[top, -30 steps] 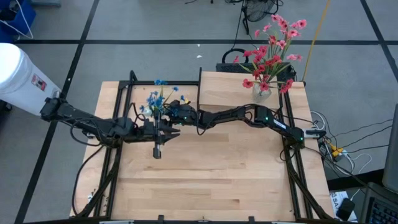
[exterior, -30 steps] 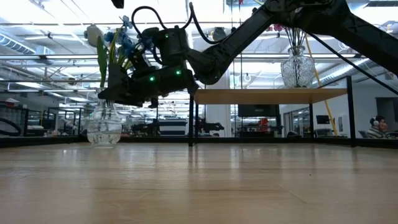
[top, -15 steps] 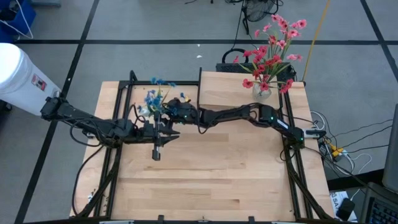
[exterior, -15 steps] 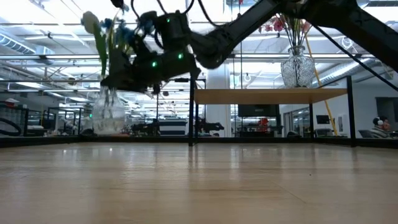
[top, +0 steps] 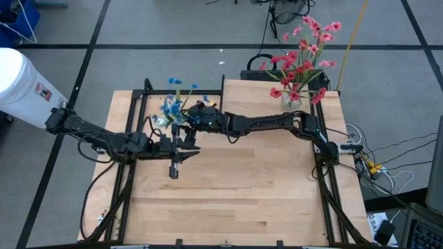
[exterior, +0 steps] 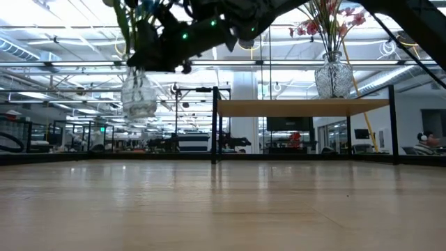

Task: Pick and place flowers into a vace then onto a shelf
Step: Put the transparent vase with flowers on the shelf

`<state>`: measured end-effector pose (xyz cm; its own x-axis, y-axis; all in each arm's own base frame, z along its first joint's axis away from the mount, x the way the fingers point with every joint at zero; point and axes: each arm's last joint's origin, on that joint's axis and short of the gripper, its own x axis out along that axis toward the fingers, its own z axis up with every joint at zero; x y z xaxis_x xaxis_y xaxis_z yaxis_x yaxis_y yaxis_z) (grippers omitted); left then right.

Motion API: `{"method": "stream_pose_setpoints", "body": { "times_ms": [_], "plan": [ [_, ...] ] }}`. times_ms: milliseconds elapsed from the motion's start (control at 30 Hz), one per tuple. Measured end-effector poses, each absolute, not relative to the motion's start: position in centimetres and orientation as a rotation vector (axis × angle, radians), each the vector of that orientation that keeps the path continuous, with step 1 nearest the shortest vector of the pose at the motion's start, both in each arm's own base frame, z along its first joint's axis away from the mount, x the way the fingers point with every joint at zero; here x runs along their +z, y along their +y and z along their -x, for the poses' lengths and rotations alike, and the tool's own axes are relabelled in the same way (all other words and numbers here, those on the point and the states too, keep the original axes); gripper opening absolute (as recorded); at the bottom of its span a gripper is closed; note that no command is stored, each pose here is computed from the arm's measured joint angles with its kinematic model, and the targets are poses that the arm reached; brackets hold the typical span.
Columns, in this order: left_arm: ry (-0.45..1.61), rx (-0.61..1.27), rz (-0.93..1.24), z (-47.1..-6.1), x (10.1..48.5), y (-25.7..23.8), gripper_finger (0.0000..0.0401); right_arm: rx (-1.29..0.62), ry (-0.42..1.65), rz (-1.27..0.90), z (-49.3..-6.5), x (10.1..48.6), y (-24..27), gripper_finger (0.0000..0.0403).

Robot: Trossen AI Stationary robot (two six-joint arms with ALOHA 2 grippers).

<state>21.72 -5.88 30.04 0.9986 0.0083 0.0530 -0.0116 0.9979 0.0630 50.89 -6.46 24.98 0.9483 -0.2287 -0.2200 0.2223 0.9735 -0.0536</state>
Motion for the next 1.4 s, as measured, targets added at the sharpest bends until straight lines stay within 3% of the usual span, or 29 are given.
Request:
{"method": "stream_pose_setpoints", "body": {
  "times_ms": [400,967,1400],
  "plan": [
    [-0.119,-0.073,-0.091,-21.4,30.7,-6.8,0.0058,-0.275,0.223,0.095,-48.5,30.0,-6.5,0.0148],
    [-0.222,-0.187,-0.206,-19.9,31.6,-9.7,0.0058,-0.306,0.221,0.09,-45.4,33.8,-7.5,0.0148],
    [-0.206,-0.155,-0.201,-20.0,31.5,-9.5,0.0058,-0.393,0.156,0.063,-35.5,37.3,-8.3,0.0148]
  ]
}}
